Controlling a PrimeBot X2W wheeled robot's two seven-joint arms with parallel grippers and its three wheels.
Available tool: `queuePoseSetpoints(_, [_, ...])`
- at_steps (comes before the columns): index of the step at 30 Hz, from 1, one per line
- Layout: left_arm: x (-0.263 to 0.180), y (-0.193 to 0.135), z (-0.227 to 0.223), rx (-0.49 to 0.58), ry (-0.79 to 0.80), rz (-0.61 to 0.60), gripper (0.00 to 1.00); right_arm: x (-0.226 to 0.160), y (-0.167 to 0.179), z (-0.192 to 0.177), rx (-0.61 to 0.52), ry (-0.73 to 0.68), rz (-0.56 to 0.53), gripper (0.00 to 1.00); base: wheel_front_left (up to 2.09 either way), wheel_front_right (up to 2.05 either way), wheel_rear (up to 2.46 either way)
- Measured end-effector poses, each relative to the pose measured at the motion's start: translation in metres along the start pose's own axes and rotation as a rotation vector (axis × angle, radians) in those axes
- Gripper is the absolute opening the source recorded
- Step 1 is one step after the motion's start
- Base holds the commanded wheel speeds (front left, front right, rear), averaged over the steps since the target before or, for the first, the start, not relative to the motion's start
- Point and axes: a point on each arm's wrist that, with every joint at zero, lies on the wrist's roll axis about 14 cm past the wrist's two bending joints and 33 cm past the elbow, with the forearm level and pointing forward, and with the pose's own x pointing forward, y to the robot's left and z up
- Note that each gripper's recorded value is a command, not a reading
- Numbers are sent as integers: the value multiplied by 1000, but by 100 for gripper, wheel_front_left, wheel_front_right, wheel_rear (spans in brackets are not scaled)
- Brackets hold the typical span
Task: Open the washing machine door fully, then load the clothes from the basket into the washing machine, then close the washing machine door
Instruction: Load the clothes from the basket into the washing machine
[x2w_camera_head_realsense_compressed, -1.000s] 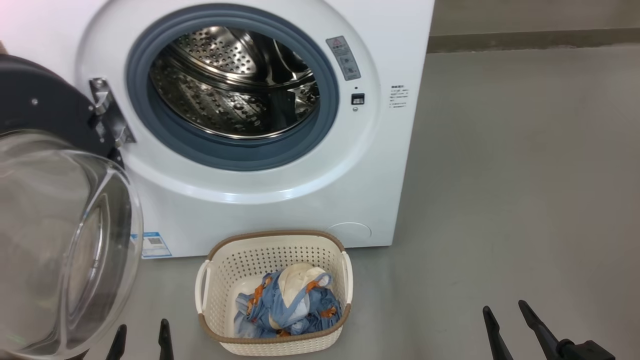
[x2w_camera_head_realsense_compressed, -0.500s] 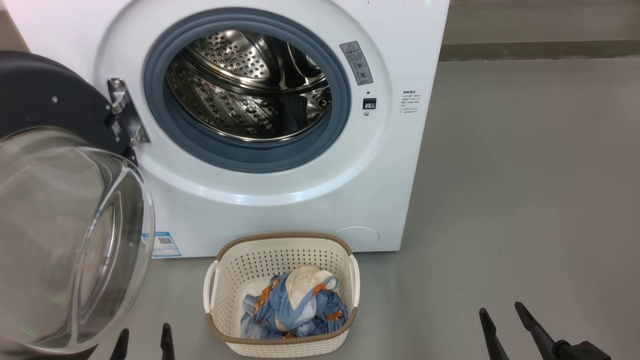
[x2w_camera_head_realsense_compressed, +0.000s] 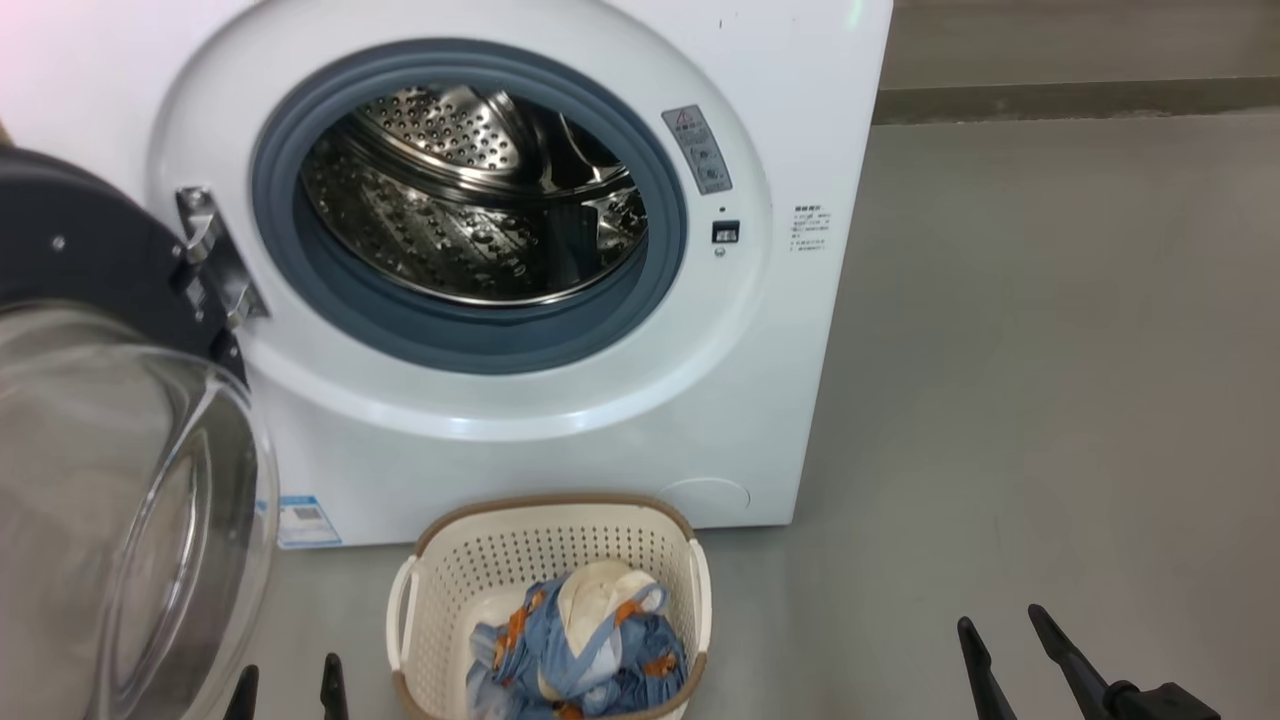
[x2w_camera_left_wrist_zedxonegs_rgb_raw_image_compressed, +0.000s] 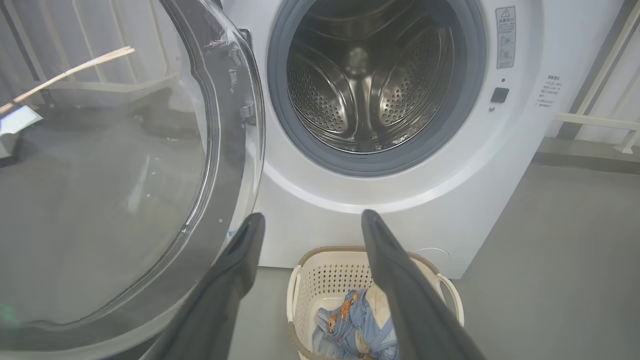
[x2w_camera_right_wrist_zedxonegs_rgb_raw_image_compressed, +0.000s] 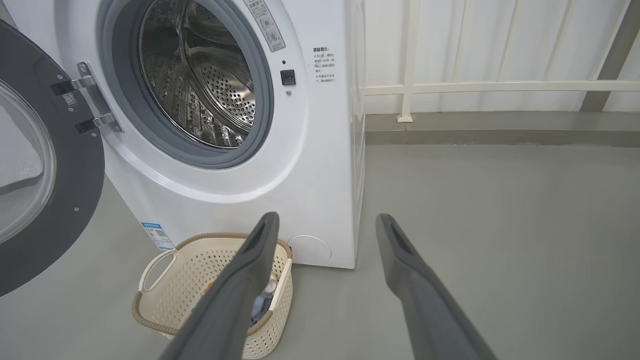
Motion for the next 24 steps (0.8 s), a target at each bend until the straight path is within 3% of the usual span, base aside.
queuePoseSetpoints(11, [1, -2, -1, 5, 5, -4, 100, 0, -1, -2, 2, 5, -4, 100, 146, -146, 0])
queuePoseSetpoints(24, [-1, -6, -1, 1, 3, -14, 100, 2, 2, -1, 3, 3, 4, 100, 18, -18, 0])
